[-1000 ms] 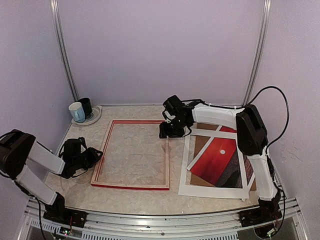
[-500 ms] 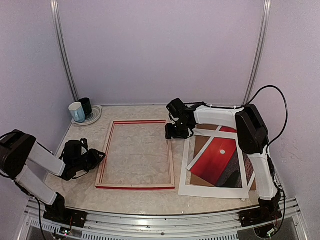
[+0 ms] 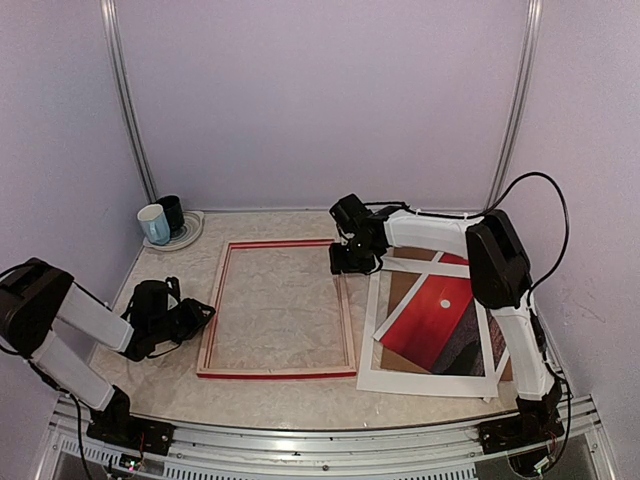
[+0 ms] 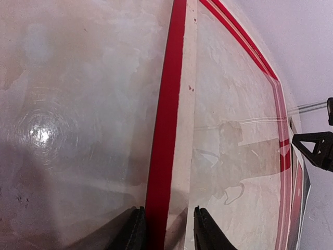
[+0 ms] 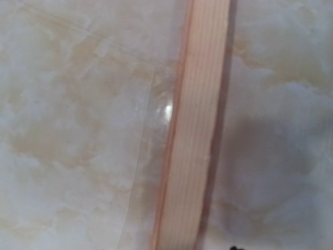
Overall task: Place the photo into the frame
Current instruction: Place the glass panel at the frame body.
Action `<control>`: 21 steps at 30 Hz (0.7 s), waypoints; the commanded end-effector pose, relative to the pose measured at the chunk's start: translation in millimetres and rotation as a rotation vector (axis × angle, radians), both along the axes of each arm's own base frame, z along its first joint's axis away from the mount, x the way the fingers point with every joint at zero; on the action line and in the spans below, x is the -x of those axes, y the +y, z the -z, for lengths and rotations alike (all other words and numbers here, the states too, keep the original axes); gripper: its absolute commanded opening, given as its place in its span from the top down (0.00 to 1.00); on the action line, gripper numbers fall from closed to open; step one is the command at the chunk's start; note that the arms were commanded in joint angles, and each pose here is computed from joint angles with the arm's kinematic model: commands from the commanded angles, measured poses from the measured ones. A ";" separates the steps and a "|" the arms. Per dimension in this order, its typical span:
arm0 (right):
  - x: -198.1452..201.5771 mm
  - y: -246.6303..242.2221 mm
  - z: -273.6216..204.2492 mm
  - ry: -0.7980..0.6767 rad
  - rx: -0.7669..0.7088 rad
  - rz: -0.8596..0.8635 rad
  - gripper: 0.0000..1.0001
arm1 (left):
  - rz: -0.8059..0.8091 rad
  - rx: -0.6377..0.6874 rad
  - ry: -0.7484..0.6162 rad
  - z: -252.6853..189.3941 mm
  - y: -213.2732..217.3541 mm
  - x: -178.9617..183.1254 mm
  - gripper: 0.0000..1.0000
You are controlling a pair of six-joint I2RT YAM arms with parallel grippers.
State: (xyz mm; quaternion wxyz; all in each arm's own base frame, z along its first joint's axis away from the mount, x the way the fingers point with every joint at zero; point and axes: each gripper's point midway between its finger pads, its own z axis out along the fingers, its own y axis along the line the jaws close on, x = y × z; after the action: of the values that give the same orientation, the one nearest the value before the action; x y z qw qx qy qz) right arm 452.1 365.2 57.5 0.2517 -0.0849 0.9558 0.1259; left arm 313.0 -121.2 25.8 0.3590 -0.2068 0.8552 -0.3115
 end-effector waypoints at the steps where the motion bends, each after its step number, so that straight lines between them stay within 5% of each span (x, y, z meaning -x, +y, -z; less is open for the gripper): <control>1: -4.3 -7.7 19.3 0.019 0.049 0.026 0.50 | 0.004 -0.094 0.162 38.9 6.0 25.4 0.67; 10: -5.5 -8.2 15.7 0.004 0.042 0.029 0.52 | -0.033 -0.240 0.171 42.0 18.7 20.1 0.67; 17: 1.2 7.7 -12.1 -0.003 -0.067 -0.026 0.47 | -0.109 -0.487 0.089 2.9 22.1 1.0 0.63; 21: 6.6 5.0 -38.4 -0.028 -0.096 -0.042 0.46 | -0.154 -0.508 0.071 -25.1 22.9 -13.5 0.63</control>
State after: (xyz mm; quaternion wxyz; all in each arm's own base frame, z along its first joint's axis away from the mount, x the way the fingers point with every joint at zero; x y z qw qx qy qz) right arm 445.3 368.4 39.5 0.2327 -0.0906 0.9587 0.1360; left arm 321.8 -120.5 30.7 0.3768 -0.1732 0.9009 -0.1279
